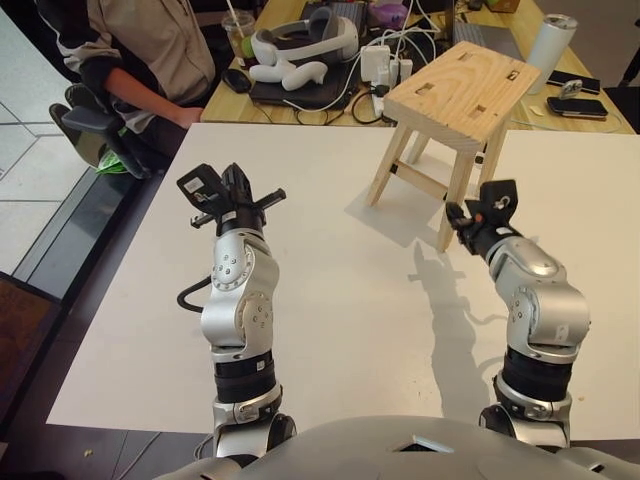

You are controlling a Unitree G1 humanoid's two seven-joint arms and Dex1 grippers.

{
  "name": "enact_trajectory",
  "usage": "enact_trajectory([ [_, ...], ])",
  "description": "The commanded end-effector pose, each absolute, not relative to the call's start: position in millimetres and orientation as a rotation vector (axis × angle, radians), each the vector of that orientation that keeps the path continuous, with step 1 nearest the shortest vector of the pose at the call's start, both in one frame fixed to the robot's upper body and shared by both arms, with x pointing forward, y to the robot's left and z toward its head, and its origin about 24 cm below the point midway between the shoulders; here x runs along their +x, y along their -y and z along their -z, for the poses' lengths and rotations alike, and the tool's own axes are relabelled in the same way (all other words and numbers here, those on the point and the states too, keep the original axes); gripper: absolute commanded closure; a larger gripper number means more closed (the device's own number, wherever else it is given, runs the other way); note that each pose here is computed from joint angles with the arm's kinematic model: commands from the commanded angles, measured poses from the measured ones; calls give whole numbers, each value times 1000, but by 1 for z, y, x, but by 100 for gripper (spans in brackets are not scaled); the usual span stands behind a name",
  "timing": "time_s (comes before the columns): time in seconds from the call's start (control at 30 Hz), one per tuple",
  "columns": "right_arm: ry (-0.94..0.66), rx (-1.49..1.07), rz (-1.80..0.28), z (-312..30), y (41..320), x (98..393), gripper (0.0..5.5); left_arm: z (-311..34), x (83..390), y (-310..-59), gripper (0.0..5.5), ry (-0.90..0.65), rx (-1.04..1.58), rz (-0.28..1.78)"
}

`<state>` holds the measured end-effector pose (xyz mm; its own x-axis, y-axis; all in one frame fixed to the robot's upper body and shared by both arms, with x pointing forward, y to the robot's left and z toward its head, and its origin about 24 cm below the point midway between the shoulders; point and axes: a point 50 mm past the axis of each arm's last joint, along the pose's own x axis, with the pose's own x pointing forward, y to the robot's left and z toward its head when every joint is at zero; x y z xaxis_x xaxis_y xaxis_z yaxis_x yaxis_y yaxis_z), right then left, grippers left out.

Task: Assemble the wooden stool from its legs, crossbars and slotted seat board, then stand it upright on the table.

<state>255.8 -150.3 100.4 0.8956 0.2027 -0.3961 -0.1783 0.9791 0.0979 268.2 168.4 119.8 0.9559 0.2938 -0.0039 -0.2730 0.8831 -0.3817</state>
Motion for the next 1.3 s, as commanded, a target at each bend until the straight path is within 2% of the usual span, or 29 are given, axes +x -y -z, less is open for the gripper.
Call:
enact_trajectory([
  [0.03,-420,74,-215,-106,148,250,451,-123,268,-166,533,61,-409,-304],
  [0.17,-263,41,-376,-122,134,243,519,-124,267,-165,533,62,-404,-301],
  [0.23,-210,48,-434,-127,129,239,529,-122,265,-162,533,57,-398,-283],
  [0.4,-49,22,-411,-125,119,238,529,-112,254,-126,533,15,-340,-118],
  [0.5,62,83,-418,-124,104,234,529,-114,242,-98,533,65,-196,17],
  [0.53,66,100,-439,-121,98,233,529,-120,237,-88,533,134,-97,47],
  [0.6,73,115,-471,-117,90,230,529,-124,230,-75,533,196,-83,136],
  [0.7,69,145,-489,-111,79,230,529,-124,229,-66,533,186,-240,237],
  [0.8,50,163,-497,-105,74,229,529,-116,228,-60,533,111,-342,315],
  [0.9,19,173,-481,-98,73,229,529,-109,230,-58,533,66,-368,345],
  [1.1,-44,144,-505,-88,67,229,529,-110,229,-52,533,74,-416,410],
  [1.3,-37,162,-493,-91,69,233,529,-111,233,-60,533,89,-425,336],
])
